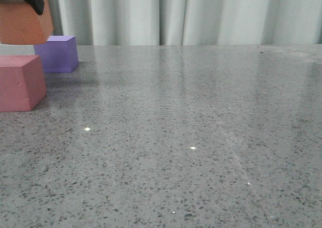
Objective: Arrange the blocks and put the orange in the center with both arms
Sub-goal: 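Lift the orange cube with the left gripper toward the purple cube, then lower the orange cube between the purple and pink cubes, open left gripper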
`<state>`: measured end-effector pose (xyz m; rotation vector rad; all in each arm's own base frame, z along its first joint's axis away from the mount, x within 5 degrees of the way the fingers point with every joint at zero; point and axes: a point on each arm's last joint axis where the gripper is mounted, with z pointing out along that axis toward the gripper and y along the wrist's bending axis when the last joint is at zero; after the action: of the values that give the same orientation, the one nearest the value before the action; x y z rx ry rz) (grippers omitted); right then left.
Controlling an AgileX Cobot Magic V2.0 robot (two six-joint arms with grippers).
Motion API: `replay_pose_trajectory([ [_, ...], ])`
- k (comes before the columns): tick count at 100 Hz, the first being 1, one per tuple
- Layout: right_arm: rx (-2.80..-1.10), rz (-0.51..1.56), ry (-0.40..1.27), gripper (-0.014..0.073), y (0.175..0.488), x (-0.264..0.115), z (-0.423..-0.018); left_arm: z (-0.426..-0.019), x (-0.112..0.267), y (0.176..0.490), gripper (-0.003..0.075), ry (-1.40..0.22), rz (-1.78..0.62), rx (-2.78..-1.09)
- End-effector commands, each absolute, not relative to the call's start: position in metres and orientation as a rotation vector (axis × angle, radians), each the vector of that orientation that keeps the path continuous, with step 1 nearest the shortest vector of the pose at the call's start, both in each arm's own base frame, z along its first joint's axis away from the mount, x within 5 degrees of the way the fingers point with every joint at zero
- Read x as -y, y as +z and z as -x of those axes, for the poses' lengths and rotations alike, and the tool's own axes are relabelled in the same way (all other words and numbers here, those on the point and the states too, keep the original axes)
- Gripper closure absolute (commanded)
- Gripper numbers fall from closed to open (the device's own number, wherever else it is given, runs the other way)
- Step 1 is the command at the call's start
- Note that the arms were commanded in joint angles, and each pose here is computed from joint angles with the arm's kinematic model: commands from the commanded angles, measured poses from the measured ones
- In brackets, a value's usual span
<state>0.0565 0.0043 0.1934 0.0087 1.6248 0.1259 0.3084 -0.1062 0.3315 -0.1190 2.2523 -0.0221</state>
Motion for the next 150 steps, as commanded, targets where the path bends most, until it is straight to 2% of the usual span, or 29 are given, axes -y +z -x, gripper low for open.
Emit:
replay_pose_trajectory([
  [1,-1.501,-0.006,0.119,0.0662,0.207,-0.004,-0.054,-0.305,0.106,0.355,0.0739,-0.080,0.095,-2.151],
  [67,-1.501,-0.006,0.119,0.0662,0.207,-0.004,-0.054,-0.326,0.117,0.312,0.0739,-0.043,0.052,-2.253],
  [150,-1.501,-0.006,0.119,0.0662,0.207,-0.004,-0.054,-0.335,0.122,0.284,0.0729,-0.015,0.038,-2.328],
])
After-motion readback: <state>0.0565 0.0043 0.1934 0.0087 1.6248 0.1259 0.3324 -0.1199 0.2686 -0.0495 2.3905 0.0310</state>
